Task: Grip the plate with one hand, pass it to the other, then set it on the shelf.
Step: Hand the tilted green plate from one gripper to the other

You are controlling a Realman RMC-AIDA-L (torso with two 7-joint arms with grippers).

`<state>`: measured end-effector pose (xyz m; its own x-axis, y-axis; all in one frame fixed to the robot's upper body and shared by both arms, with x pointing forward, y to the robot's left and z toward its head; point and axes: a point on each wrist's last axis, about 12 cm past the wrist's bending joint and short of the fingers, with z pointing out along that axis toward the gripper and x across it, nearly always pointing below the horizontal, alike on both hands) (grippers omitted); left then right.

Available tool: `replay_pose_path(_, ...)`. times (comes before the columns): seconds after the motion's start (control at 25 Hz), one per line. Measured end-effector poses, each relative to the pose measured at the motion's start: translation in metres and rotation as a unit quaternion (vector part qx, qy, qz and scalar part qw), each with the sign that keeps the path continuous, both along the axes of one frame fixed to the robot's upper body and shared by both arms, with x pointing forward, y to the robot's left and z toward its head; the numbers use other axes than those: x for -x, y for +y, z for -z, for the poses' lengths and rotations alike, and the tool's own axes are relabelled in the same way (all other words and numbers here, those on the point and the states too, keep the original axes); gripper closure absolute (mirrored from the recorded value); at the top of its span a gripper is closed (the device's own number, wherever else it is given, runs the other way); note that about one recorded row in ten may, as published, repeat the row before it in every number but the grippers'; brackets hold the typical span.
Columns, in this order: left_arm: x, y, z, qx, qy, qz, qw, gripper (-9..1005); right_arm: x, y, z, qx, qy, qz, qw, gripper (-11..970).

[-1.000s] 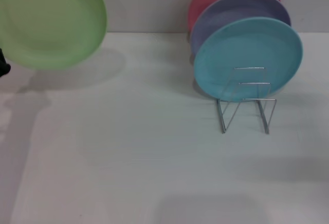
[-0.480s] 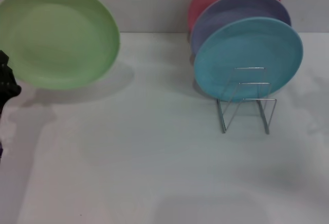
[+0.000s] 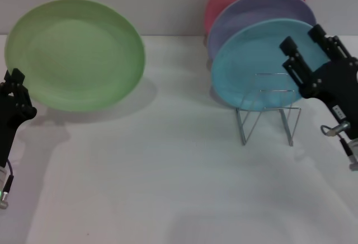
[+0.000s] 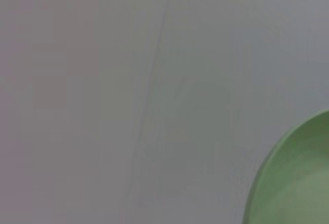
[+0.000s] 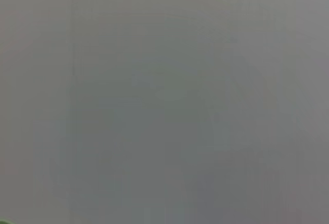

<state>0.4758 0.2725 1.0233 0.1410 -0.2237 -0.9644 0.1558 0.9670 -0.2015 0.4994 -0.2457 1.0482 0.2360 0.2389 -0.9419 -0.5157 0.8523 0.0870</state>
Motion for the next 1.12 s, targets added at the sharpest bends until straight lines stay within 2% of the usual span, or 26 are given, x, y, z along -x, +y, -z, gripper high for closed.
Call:
replay_pose_path(0.2, 0.006, -0.004, 0.001, 0.005, -0.003, 0.014, 1.0, 941, 0.0, 0.014, 0.003, -0.011, 0.02, -0.017, 1.0, 308)
replay_pose_path(0.4, 0.004, -0.012, 0.001, -0.002, -0.001, 0.035, 0.999, 940, 0.005, 0.025, 0.006, -0.015, 0.032, -0.044, 0.998, 309)
replay_pose_path(0.68, 0.0, -0.02, 0.001, -0.018, 0.006, 0.027, 0.999, 939, 0.012, 0.038, 0.011, 0.007, 0.041, -0.064, 0.997, 309)
replay_pose_path(0.92, 0.008, -0.039, 0.002, -0.048, 0.01, 0.015, 0.999, 937, 0.003, 0.051, 0.015, 0.022, 0.072, -0.069, 0.995, 308)
replay_pose_path(1.12, 0.011, -0.052, 0.001, -0.094, 0.015, -0.004, 0.995, 936, -0.005, 0.06, 0.019, 0.035, 0.096, -0.073, 0.992, 308)
